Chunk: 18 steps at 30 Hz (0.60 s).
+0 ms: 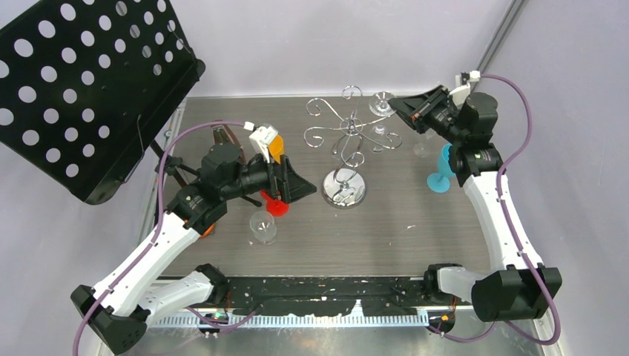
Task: Take the wine glass off the wine glass rack
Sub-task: Pick up the wine glass from the wine rack.
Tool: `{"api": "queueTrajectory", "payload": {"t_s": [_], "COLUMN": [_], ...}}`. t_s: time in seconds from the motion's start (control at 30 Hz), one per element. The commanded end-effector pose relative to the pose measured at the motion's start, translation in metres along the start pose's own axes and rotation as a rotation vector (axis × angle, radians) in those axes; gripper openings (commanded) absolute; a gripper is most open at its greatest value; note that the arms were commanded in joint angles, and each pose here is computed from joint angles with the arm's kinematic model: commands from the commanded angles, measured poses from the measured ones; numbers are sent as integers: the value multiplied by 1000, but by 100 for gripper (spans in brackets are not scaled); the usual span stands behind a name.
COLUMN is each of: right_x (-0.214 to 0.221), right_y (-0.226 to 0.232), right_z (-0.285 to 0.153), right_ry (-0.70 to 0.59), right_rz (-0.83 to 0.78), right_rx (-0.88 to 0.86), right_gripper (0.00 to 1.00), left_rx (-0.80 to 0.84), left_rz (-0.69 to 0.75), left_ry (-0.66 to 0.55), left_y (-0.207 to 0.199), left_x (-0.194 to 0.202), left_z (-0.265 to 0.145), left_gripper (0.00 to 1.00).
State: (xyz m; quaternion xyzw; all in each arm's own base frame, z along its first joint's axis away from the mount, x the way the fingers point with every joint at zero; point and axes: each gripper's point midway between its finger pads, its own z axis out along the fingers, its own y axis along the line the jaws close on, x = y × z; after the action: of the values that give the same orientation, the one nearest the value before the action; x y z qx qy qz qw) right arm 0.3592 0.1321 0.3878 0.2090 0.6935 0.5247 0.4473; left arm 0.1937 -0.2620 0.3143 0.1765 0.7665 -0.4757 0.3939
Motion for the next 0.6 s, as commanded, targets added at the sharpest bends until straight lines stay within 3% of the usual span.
{"api": "queueTrajectory", "payload": {"t_s": [0.0,0.2,0.57], "right_x": [-6,-2,-37], "right_y": [53,58,52], "right_z": [5,19,43], "right_ry": [-19,-7,-119], "right_rz": [-76,-72,-87], "right_rx": [-129,-112,-54], "right_gripper": [6,6,6], "left_rx": [46,37,30], "left_rz": [31,32,30], "left_ry": [-52,-45,-33], "left_y": [-12,-10,-10], "left_x": [-12,-9,-4], "left_z": [-7,-7,-12], "left_gripper": [82,81,82]}}
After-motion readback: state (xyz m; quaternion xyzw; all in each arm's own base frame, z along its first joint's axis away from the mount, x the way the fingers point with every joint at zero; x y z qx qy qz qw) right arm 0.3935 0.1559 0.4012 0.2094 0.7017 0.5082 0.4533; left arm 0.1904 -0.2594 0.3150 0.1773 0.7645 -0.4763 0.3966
